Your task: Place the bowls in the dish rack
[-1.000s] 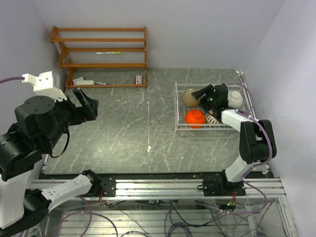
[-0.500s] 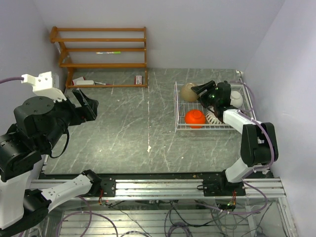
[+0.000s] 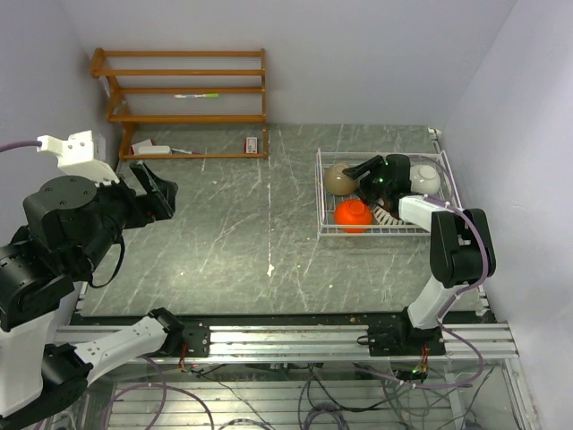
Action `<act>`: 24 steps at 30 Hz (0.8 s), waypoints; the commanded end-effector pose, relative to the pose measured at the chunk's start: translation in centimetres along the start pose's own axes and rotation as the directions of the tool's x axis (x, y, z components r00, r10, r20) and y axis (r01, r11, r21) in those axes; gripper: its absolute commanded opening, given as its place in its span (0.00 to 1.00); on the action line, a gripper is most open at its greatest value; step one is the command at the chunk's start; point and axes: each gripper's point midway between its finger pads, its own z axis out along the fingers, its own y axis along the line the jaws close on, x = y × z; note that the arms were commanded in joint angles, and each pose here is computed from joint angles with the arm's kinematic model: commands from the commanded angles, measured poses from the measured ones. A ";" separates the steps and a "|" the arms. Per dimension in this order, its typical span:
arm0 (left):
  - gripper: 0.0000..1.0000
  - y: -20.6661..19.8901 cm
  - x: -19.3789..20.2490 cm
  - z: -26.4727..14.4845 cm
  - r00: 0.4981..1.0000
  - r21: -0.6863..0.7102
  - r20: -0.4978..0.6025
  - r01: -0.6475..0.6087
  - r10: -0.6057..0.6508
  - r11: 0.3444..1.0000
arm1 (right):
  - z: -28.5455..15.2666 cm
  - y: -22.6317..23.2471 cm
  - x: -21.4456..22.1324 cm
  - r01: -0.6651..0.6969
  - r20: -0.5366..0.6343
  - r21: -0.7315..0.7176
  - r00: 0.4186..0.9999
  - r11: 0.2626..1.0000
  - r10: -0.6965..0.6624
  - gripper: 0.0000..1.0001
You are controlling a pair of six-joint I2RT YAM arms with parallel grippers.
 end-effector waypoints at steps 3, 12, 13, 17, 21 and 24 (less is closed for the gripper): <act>0.99 0.1 -0.3 -0.1 1.000 -0.004 0.012 0.000 0.000 1.000 | 0.4 2.4 -1.7 0.023 0.014 -0.020 1.000 1.000 -0.022 0.28; 0.99 -0.2 -0.2 0.1 1.000 0.005 0.013 0.002 -0.002 1.000 | 0.0 2.4 -2.5 0.088 -0.007 0.076 0.996 0.993 -0.088 0.76; 0.99 -0.2 -0.2 0.2 1.000 0.006 0.012 0.002 -0.003 1.000 | -0.1 2.3 -2.5 0.096 -0.013 0.089 0.995 0.991 -0.095 0.80; 0.99 -0.3 0.1 0.2 1.000 0.014 0.007 0.005 -0.005 1.000 | -0.3 1.9 -2.4 0.129 -0.038 0.122 0.991 0.984 -0.125 1.00; 0.99 -0.2 0.1 0.0 1.000 0.016 0.009 0.014 -0.014 1.000 | -1.0 2.0 -2.4 0.143 -0.043 0.134 0.989 0.981 -0.138 1.00; 0.99 -0.1 0.2 -0.1 1.000 0.015 0.010 0.019 -0.019 1.000 | -1.7 2.1 -2.7 0.157 -0.047 0.157 0.987 0.975 -0.152 1.00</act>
